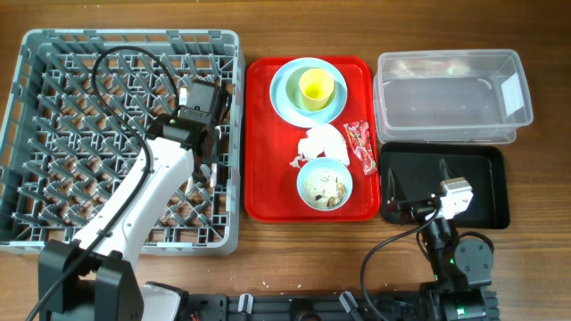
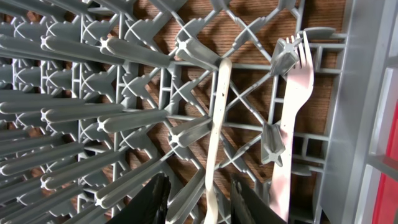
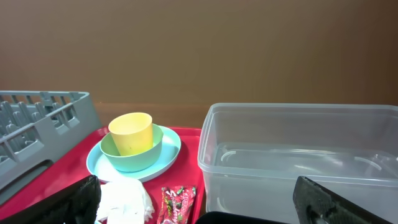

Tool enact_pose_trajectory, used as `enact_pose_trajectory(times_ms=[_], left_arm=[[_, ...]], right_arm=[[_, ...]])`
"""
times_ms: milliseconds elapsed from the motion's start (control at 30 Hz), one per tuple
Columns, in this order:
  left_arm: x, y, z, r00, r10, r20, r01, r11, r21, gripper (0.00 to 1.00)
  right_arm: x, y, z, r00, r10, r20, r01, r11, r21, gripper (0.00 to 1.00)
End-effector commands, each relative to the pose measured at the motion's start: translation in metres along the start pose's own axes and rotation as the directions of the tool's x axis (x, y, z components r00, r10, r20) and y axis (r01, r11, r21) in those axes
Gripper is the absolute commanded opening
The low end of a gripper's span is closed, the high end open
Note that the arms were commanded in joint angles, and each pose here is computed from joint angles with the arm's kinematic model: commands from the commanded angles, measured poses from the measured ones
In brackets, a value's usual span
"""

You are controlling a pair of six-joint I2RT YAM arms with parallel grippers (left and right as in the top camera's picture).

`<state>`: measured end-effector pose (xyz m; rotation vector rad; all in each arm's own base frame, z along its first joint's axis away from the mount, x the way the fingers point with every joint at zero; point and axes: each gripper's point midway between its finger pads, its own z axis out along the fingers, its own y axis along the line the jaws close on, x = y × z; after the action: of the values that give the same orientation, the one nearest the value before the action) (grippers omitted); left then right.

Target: Sort waste into correct bins and load items into the dishwasher rack

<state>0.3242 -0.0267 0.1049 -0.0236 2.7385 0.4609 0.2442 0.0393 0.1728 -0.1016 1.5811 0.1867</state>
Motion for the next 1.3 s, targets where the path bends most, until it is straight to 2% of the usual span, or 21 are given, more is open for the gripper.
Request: enact_pose_trajectory(times_ms=[0,33,100,133,167,200,233,1267], left_arm=[[-0.007,-0.016,-0.015,0.998,-0.062,0.017,0.060,0.989,0.138,0.40],[-0.009,-0.025,-0.023,0.997,-0.072,0.024,0.065,0.975,0.210,0.48],[-0.012,-0.049,-0.044,0.993,-0.114,0.024,0.096,0.918,0.384,0.49],[-0.013,-0.063,-0.058,0.993,-0.114,0.025,0.088,0.872,0.482,0.52],[-0.013,-0.075,-0.074,0.994,-0.109,0.022,0.076,0.815,0.574,0.60],[-0.009,-0.086,-0.092,0.995,-0.098,0.016,0.063,0.752,0.656,0.89],[-0.008,-0.087,-0.095,0.995,-0.096,0.015,0.062,0.744,0.666,1.00],[-0.007,-0.086,-0.096,0.995,-0.097,0.017,0.061,0.743,0.666,1.00]], right_arm=[[0.000,-0.002,0.000,1.000,-0.002,0.001,0.002,1.000,0.007,1.00],[0.000,-0.002,0.000,1.000,-0.001,0.001,0.001,1.000,0.006,1.00],[0.000,-0.002,0.000,1.000,-0.002,0.001,0.002,1.000,0.006,1.00],[0.000,-0.002,0.000,1.000,-0.002,0.001,0.002,1.000,0.006,1.00],[0.000,-0.002,0.000,1.000,-0.002,0.001,0.002,1.000,0.006,1.00],[0.000,-0.002,0.000,1.000,-0.002,0.001,0.002,1.000,0.006,1.00],[0.000,-0.002,0.000,1.000,-0.002,0.001,0.002,1.000,0.006,1.00],[0.000,-0.001,0.000,1.000,0.000,0.001,0.000,1.000,0.006,1.00]])
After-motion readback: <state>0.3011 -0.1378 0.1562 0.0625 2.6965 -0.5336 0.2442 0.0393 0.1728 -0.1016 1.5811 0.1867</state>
